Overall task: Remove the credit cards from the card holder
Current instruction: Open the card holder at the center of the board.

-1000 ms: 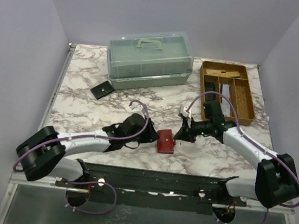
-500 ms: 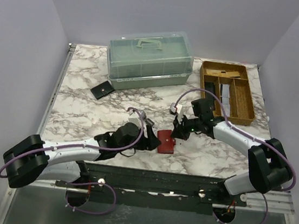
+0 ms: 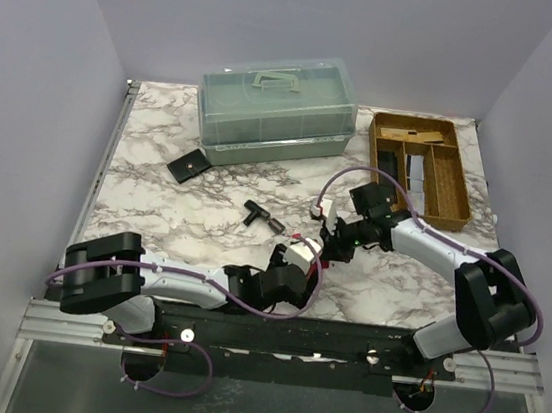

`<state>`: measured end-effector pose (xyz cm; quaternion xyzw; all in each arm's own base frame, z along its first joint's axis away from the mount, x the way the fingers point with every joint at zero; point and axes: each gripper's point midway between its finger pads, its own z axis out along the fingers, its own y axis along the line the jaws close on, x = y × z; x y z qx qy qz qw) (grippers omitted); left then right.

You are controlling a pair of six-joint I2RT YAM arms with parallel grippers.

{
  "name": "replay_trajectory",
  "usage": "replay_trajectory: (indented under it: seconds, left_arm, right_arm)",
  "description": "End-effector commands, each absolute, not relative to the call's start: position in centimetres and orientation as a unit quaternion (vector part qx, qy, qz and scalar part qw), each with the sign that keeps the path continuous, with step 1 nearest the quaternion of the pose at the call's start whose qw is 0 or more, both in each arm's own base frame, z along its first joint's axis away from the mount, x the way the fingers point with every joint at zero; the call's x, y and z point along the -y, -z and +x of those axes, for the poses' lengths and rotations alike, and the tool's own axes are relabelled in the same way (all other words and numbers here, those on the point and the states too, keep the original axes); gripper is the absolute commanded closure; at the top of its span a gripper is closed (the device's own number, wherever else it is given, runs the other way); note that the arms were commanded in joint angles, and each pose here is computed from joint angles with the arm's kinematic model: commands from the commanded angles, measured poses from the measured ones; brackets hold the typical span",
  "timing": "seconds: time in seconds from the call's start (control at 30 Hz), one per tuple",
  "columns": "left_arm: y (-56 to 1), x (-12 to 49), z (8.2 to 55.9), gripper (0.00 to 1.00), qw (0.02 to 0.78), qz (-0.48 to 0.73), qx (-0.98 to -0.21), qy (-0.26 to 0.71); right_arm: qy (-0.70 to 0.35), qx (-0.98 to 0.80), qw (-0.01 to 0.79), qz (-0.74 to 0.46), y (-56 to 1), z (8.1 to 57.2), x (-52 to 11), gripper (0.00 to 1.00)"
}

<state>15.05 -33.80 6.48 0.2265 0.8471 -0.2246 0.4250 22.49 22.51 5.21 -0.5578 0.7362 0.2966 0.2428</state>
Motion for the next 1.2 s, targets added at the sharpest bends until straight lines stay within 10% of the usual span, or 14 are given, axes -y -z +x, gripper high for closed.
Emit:
replay_trajectory:
  seconds: [0.0, 0.53, 1.17]
  left_arm:
    - [-6.8, 33.4, 16.7, 0.26, 0.473, 0.284, -0.822, 0.14]
    - [-5.4, 34.6, 17.8, 0.25, 0.518, 0.335, -0.787, 0.021]
    - [-5.2, 34.3, 16.4, 0.86, 0.508, 0.186, -0.828, 0.149]
  right_arm:
    - [-0.3, -0.746, 0.217, -0.553, -4.9, 22.4, -22.4, 1.0]
    - [-0.337, -0.779, 0.193, -0.493, -4.7, 23.0, -22.2, 1.0]
    - [-0.384, -0.797, 0.179, -0.43, -5.1, 23.4, -22.7, 1.0]
